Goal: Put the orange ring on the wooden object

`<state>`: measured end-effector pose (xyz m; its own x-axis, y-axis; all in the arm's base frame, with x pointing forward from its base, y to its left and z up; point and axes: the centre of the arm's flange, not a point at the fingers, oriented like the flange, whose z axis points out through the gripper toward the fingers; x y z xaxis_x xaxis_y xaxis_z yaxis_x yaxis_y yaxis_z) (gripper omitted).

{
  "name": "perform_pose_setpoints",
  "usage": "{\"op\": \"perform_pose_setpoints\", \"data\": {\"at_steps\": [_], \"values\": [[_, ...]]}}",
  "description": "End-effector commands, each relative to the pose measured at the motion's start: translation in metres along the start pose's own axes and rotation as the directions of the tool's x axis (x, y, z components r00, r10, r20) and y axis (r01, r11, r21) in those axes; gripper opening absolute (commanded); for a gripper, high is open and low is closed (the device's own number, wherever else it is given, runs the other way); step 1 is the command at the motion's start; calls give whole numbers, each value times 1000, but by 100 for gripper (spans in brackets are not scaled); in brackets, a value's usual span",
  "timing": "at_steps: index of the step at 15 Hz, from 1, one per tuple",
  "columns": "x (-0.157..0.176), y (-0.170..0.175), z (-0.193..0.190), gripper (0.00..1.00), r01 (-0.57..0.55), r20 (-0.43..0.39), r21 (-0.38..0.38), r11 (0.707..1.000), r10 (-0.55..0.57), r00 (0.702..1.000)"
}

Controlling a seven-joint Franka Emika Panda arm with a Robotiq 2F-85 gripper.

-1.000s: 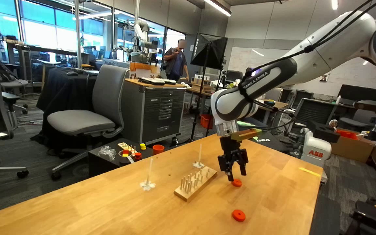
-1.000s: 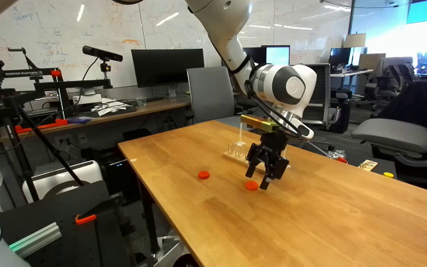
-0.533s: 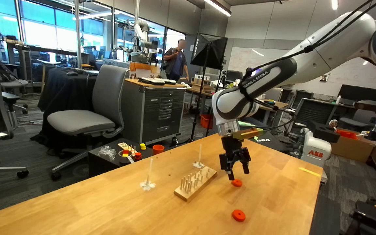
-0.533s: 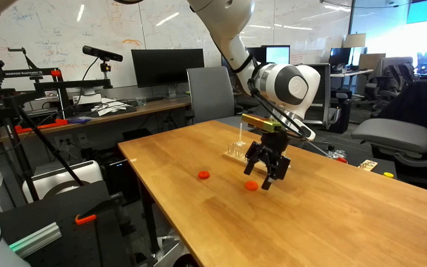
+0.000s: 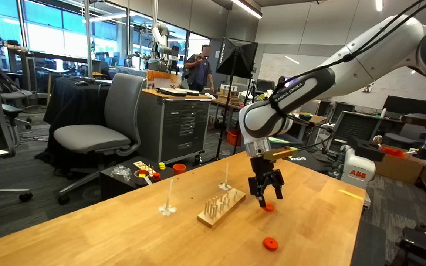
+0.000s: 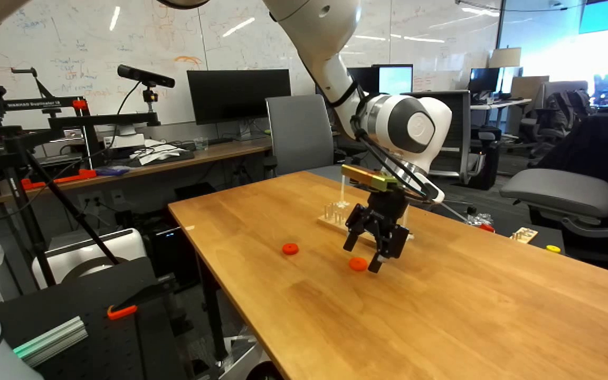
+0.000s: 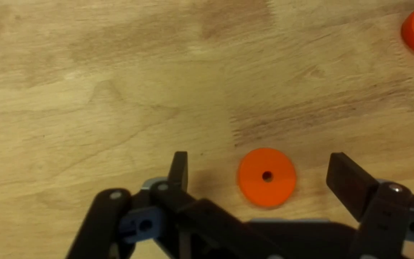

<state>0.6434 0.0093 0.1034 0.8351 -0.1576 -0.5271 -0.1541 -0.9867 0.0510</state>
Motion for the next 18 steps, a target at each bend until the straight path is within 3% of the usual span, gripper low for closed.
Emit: {"op": "perform_pose_setpoints", "data": {"at_steps": [1,3,4,5,8,10,11,13,18], "values": [[1,-14,0,100,18,6,8,1000,-18,1000],[-1,-19,1,100,21,1,3,1000,-21,1000],[0,-21,1,75,22,-3,2,1000,-22,1000],[0,-22,0,74,22,-6,2,1000,-22,1000],[2,-21,-3,51,24,-1,7,1000,-24,1000],[4,-19,-4,87,22,5,9,1000,-22,1000],[5,-18,-5,88,21,8,11,1000,-22,1000],[5,-17,-6,100,22,8,13,1000,-22,1000],[8,-14,-10,100,16,6,14,1000,-16,1000]]}}
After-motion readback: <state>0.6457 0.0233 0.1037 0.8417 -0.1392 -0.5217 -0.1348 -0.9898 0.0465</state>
